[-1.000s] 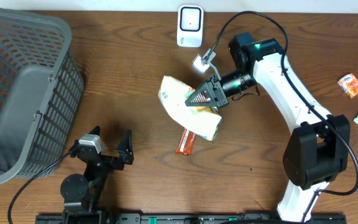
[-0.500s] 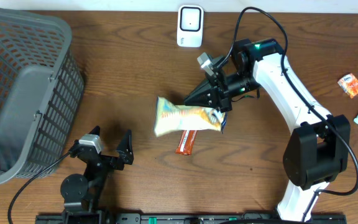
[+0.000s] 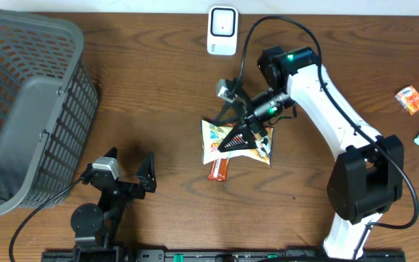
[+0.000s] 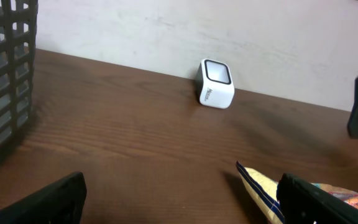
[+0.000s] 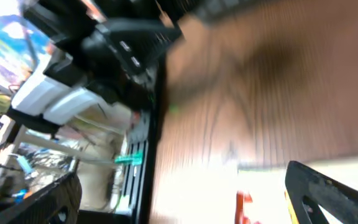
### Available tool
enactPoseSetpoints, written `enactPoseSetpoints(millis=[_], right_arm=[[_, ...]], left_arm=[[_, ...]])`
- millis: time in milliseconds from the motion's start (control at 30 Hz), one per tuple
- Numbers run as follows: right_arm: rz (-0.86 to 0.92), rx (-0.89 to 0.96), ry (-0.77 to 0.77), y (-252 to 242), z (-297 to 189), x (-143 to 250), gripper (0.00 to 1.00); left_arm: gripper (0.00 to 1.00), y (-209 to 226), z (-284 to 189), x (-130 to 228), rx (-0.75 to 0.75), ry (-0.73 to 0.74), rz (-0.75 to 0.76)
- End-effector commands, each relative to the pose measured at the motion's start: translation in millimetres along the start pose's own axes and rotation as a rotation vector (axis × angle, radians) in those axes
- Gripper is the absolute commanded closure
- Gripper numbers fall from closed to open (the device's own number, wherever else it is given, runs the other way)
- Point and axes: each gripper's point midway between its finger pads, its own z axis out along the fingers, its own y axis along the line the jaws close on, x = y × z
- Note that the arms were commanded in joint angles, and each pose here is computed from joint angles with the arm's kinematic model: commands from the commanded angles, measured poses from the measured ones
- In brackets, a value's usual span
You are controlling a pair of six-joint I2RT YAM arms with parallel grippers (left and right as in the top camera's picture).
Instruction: Scan the item barcode
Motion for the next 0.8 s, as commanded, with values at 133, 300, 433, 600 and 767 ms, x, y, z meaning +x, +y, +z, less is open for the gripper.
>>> enactPoseSetpoints(millis=[133,300,433,600,767], right_arm=[[0.113,0.178,0.063,25,-37,-9,0.01],[0.026,0.346,0.103,78,-70,-2,0.01],[0.011,0.567,0.113,99,-93,6,0.01],[0.061,0.884,0.043,56,-111,9,0.01],[0.013,0.955,0.103,-22,-76,47,0.01]], left_arm=[[0.02,3,2,15,0.001,0.037,-0.009],[0.02,3,2,15,0.001,0.037,-0.009],[0.02,3,2,15,0.001,0.037,-0.009],[0.02,3,2,15,0.001,0.037,-0.009],[0.02,3,2,15,0.001,0.037,-0.009]])
